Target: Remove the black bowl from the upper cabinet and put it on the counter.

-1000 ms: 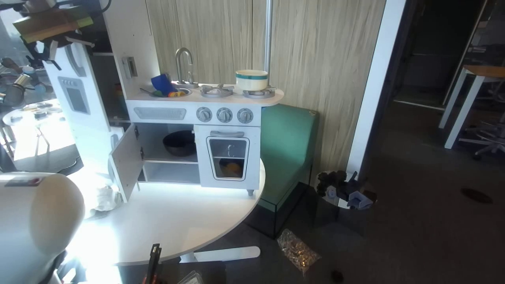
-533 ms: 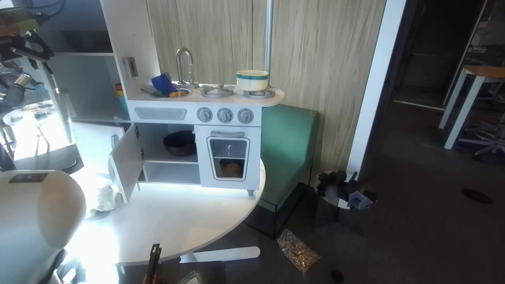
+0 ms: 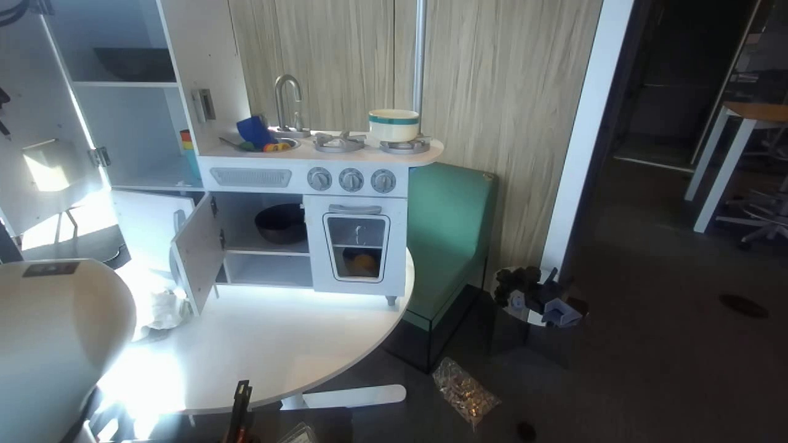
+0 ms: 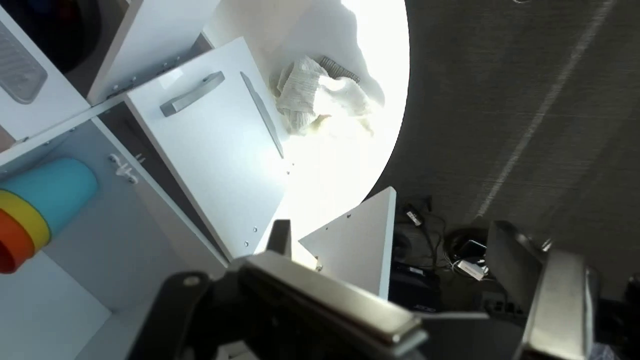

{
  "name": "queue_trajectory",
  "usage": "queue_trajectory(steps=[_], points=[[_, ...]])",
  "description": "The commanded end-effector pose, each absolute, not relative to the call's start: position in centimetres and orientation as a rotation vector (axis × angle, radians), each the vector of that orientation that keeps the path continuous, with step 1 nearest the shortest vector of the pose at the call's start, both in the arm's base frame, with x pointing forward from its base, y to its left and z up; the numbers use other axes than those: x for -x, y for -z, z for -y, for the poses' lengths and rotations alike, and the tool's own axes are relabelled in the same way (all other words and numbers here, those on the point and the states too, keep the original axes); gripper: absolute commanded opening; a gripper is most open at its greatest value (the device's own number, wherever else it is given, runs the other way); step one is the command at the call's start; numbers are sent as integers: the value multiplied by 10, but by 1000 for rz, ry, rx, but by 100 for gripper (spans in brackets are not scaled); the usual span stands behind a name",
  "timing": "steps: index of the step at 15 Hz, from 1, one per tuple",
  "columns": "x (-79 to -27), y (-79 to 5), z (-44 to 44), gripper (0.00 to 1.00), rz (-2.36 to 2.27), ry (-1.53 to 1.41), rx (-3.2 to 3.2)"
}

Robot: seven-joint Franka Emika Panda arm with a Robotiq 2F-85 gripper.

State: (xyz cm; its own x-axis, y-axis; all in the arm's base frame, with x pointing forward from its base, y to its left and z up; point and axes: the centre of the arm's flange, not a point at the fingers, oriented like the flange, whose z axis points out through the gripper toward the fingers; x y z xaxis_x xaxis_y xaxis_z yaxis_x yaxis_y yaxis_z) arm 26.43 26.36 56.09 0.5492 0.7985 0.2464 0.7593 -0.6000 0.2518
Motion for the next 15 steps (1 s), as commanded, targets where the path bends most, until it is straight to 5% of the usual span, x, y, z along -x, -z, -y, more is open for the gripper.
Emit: queue_trajectory(steps=[1,15], points=[[-263,-575,-230,100,-1128,-478,-2693],[-291,-549,-191,100,-943,-379,-2790]])
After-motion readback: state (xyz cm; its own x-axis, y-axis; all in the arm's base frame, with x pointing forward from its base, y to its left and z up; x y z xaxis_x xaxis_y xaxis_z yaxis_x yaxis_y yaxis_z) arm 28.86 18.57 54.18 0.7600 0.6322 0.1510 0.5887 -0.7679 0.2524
